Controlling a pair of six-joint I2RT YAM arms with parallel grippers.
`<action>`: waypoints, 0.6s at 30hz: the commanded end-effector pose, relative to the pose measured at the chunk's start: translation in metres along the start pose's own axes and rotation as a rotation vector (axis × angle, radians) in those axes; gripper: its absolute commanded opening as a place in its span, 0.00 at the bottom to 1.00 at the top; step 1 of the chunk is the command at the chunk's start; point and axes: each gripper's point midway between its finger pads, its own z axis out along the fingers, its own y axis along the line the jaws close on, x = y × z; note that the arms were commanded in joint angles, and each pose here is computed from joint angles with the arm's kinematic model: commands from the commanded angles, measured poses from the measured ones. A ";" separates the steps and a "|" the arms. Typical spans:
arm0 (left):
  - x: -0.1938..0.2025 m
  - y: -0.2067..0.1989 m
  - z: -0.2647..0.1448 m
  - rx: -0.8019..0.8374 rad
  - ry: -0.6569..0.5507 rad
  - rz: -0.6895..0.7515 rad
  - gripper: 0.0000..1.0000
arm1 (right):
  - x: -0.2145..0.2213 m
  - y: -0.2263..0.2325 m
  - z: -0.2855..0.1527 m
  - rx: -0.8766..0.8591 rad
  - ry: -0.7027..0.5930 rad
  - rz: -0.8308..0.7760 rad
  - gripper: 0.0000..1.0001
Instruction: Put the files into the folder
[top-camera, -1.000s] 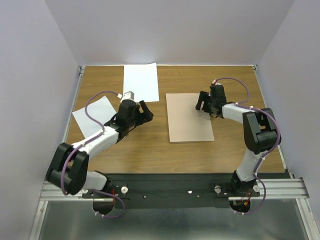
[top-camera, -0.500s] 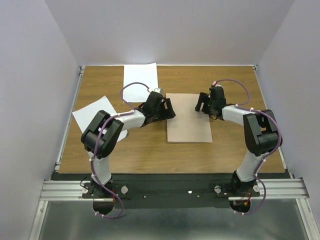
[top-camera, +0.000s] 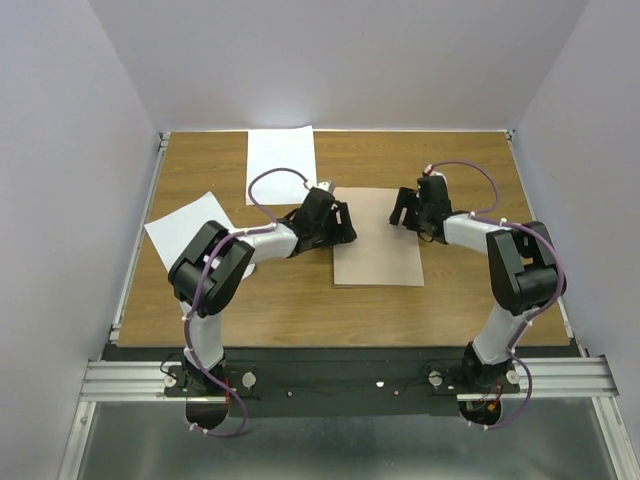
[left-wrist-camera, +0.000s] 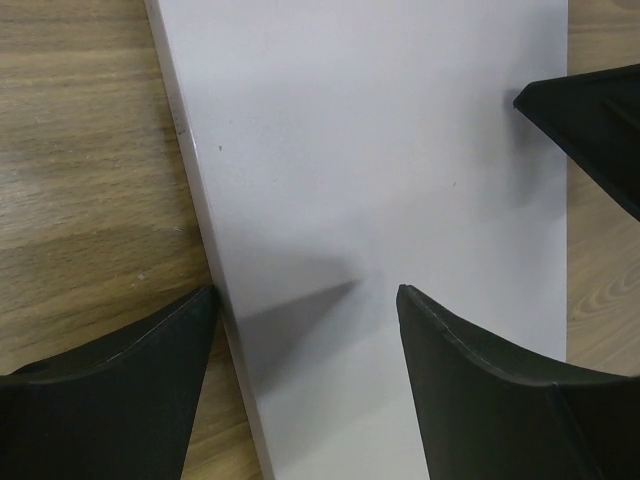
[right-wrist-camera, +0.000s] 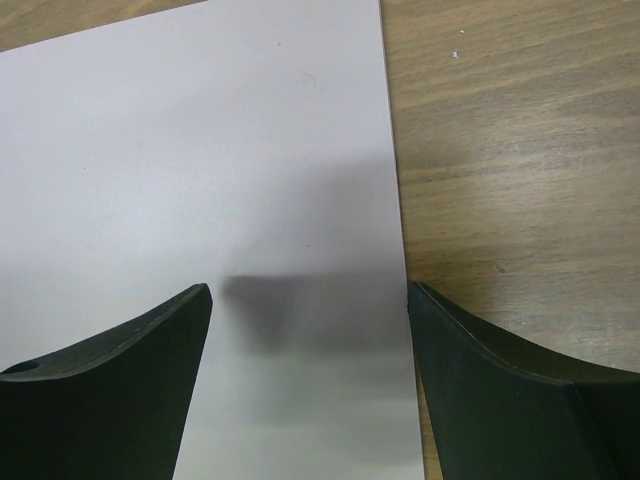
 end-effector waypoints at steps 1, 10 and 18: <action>0.025 -0.007 -0.005 0.005 0.041 -0.011 0.81 | 0.055 0.007 -0.012 -0.012 0.145 0.018 0.88; 0.046 -0.011 -0.029 -0.001 0.028 -0.003 0.81 | 0.068 0.018 -0.034 -0.034 0.118 0.023 0.88; 0.014 0.005 -0.062 -0.160 -0.092 0.037 0.94 | 0.013 0.003 -0.064 0.119 -0.037 0.066 1.00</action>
